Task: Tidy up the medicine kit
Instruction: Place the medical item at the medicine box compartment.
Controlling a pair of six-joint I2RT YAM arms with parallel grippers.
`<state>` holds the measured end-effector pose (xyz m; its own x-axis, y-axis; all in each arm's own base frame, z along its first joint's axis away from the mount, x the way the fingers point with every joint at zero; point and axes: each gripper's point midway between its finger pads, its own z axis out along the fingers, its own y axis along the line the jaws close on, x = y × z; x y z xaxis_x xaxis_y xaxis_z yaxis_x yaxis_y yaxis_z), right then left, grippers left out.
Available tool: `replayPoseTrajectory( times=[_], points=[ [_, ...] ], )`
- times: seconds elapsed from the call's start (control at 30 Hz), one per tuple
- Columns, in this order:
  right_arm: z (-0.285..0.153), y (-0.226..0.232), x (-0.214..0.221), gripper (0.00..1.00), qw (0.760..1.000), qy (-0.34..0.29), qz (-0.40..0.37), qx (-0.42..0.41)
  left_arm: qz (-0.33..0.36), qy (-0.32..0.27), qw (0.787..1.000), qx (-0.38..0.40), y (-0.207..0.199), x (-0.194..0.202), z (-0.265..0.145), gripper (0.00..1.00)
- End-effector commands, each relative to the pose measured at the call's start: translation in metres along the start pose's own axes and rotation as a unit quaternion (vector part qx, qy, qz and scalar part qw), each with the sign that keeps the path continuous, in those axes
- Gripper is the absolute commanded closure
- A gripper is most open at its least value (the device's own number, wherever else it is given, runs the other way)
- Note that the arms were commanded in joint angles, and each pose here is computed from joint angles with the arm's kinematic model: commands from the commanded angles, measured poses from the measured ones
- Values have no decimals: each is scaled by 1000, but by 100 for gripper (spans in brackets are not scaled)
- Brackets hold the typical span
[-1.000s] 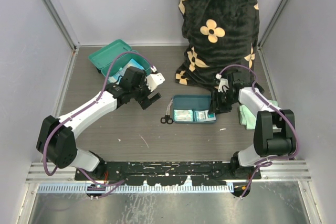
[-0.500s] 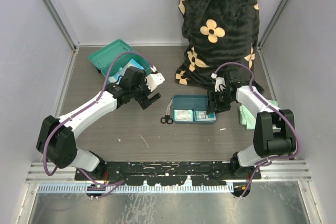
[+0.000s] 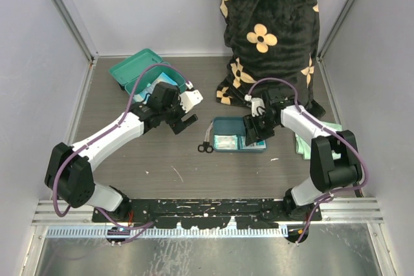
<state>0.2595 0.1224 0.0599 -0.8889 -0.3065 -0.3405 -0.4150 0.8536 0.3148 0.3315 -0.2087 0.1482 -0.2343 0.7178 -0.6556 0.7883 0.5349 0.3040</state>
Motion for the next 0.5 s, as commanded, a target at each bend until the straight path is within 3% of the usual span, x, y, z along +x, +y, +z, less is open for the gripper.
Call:
replayPoseTrajectory(
  times=[0.0, 0.47],
  points=[
    [3, -3, -6, 39, 1000, 11, -26, 11, 8, -47, 998, -37, 20, -28, -19, 2],
    [21, 6, 0, 33, 997, 45, -60, -13, 10, -42, 998, -40, 20, -23, -17, 2]
  ],
)
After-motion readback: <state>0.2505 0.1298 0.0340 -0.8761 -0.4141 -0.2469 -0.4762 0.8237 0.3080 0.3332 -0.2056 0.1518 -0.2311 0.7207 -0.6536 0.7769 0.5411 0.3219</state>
